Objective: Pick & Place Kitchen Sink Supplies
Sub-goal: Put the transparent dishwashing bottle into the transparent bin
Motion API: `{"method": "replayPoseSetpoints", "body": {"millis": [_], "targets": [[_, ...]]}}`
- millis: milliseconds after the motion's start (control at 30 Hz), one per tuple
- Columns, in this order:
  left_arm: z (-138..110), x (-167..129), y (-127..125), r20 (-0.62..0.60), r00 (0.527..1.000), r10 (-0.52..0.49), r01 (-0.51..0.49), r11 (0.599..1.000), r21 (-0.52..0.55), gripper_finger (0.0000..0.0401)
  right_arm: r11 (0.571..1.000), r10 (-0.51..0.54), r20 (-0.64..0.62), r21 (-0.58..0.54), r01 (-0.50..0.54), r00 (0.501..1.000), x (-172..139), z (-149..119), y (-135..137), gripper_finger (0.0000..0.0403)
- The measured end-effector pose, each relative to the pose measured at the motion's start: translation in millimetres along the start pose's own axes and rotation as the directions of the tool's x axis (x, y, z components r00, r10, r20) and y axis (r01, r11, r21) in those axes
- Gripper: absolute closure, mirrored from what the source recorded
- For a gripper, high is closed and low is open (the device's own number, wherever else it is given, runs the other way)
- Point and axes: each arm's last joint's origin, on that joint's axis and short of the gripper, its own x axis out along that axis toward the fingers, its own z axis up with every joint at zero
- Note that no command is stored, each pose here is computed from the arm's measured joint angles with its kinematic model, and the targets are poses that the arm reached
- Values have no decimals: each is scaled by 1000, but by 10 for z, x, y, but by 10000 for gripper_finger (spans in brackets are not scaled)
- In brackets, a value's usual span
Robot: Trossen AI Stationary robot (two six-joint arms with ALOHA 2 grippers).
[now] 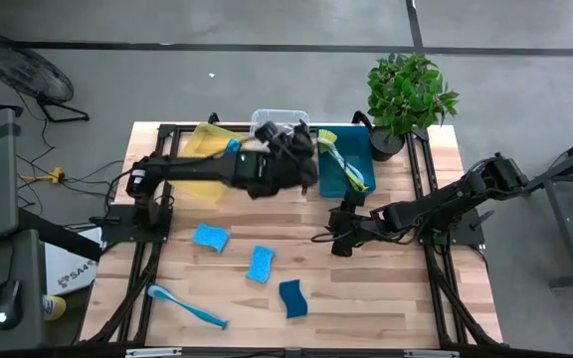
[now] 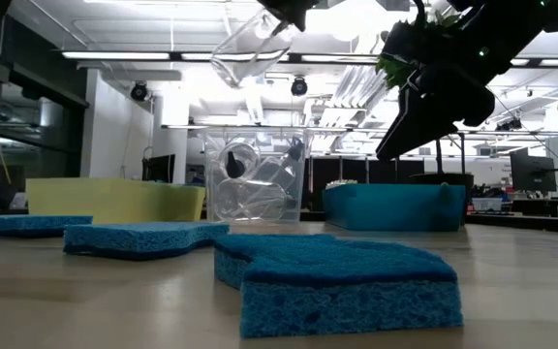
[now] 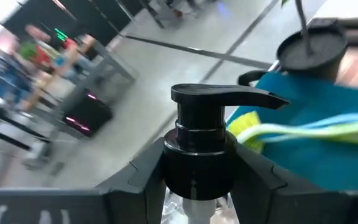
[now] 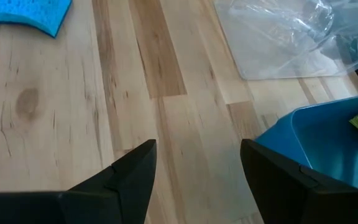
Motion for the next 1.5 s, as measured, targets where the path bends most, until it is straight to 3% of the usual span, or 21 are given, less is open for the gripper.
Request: {"method": "replayPoseSetpoints", "body": {"millis": [133, 333, 433, 600, 733, 967, 1133, 1267, 1367, 1500], "targets": [[140, 186, 221, -7, 997, -76, 74, 987, -140, 266, 1000, 0, 0, 1, 0, 1000, 0, 0, 0, 176], [133, 548, 427, -53, 981, -186, 165, 948, -274, 266, 1000, 2, -2, 7, -1, 1000, 0, -1, 0, 176], [114, 720, 538, -74, 957, -279, 241, 913, -330, 266, 1000, 2, -4, 13, -2, 1000, 0, -4, 0, 176], [81, 937, 712, -93, 931, -353, 285, 863, -418, 267, 1000, 1, -9, 10, -1, 1000, 0, -9, -2, 176], [57, 1091, 846, -87, 887, -454, 361, 797, -484, 267, 1000, -3, -8, 10, 3, 1000, 0, -9, -3, 176], [7, 1271, 1031, -92, 872, -480, 361, 759, -543, 267, 1000, -2, -11, 16, 3, 1000, 0, -12, -3, 176], [-48, 1431, 1169, -66, 779, -624, 456, 635, -623, 267, 999, -6, -11, 36, 6, 1000, 0, -12, -4, 176], [-108, 1513, 1207, -105, 795, -598, 399, 644, -652, 267, 999, -5, -11, 36, 6, 1000, 0, -12, -4, 176], [-118, 1550, 1224, -125, 835, -536, 326, 665, -672, 267, 999, 0, -12, 40, 0, 1000, -1, -13, -1, 176], [-147, 1612, 1134, -151, 853, -500, 261, 659, -705, 267, 998, -1, -11, 59, 2, 1000, -1, -12, -2, 176]]}}
